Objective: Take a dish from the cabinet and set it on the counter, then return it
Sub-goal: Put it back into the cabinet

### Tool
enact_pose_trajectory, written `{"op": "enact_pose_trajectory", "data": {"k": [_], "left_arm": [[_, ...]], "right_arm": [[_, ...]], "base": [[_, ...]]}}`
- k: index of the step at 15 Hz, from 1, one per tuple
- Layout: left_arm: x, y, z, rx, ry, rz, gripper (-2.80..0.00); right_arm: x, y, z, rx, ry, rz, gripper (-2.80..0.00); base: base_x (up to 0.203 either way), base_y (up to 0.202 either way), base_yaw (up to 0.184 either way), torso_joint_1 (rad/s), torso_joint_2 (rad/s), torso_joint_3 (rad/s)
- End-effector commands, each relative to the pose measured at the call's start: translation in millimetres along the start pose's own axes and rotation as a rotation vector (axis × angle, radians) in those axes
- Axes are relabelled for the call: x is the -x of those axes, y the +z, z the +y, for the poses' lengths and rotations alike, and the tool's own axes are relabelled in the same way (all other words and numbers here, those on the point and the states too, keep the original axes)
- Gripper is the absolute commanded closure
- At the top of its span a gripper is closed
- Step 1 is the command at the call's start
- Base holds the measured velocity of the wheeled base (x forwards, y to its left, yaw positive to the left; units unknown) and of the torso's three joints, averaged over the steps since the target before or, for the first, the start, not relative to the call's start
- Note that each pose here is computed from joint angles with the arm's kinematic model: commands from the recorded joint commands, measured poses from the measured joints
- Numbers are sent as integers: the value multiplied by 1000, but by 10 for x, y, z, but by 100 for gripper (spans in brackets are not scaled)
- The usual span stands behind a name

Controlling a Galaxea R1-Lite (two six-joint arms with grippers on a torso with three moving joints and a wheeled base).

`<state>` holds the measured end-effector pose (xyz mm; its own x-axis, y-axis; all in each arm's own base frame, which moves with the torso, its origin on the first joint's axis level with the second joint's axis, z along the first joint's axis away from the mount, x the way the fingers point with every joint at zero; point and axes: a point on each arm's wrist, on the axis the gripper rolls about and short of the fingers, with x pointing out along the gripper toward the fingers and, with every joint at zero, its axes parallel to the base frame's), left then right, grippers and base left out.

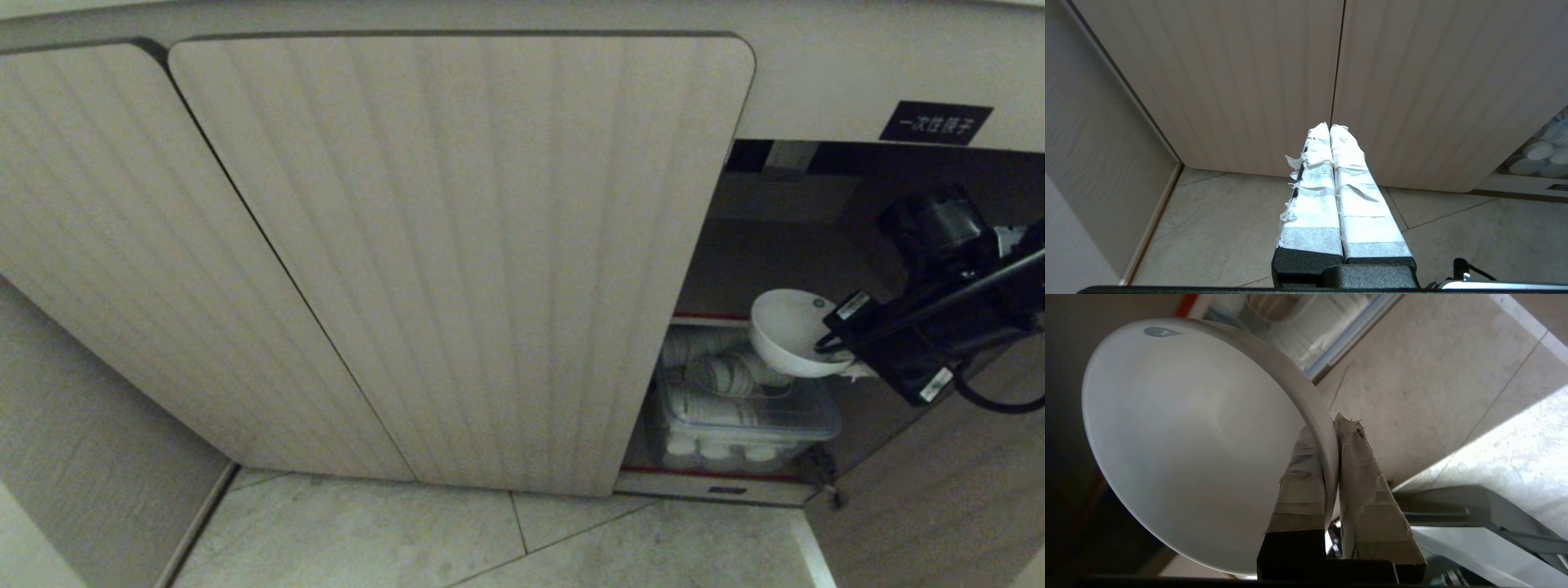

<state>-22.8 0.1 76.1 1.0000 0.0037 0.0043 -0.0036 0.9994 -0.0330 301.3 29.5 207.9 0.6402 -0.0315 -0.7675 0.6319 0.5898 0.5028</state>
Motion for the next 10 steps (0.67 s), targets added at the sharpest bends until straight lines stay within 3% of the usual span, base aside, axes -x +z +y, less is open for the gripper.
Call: {"op": "enact_pose_trajectory", "data": {"k": [1,10], "left_arm": [[0,-2,0,1,1,0,0],[0,-2,0,1,-1,0,0]], "right_arm": [[-11,43,22,-13,1,-11,0],[-48,122,80,-18,4,-35,0]], "base": [[0,0,0,0,0,0],[0,0,0,0,0,0]]}}
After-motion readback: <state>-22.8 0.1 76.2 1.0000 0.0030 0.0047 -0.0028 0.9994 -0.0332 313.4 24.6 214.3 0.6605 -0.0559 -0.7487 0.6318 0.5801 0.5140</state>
